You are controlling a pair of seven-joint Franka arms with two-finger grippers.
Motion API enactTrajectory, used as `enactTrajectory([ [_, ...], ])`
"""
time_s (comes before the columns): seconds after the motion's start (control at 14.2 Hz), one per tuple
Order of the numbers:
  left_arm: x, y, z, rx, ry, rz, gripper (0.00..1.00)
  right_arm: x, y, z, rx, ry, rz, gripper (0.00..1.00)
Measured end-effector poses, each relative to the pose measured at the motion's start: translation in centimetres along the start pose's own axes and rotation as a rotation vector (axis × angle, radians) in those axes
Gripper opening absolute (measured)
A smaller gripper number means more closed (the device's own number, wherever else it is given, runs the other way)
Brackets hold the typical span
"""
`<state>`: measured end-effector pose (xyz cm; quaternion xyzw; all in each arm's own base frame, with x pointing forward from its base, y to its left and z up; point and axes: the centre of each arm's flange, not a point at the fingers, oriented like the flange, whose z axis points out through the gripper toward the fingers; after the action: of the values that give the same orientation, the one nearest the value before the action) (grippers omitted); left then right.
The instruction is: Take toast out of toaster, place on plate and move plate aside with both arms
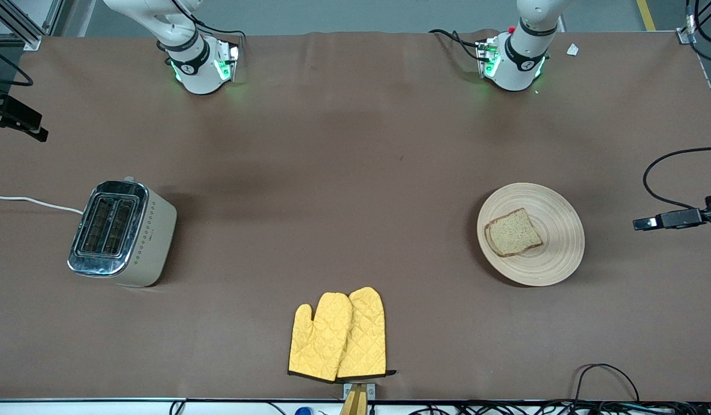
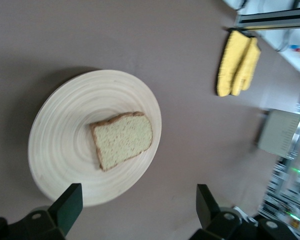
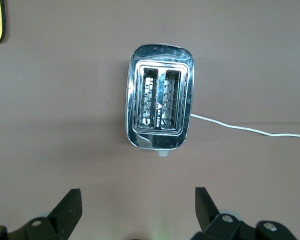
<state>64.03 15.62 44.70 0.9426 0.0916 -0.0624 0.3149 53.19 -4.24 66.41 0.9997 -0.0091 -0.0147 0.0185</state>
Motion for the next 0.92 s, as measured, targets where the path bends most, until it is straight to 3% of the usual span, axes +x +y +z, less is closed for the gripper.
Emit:
enactTrajectory([
  [0.21, -2.7, 10.2, -0.7, 0.234, 0.033, -0.045, 1.0, 0.0, 0.0, 0.0, 0.0, 0.0, 0.0, 1.0],
  [0.42, -5.8, 18.4, -0.2, 0.41, 0.097, -0.014, 1.0, 0.0, 0.0, 0.0, 0.0, -0.001, -0.001, 1.0],
  [0.92, -11.9, 26.4, 0.0, 0.628, 0.131, 0.065, 1.0, 0.0, 0.0, 0.0, 0.0, -0.001, -0.001, 1.0],
])
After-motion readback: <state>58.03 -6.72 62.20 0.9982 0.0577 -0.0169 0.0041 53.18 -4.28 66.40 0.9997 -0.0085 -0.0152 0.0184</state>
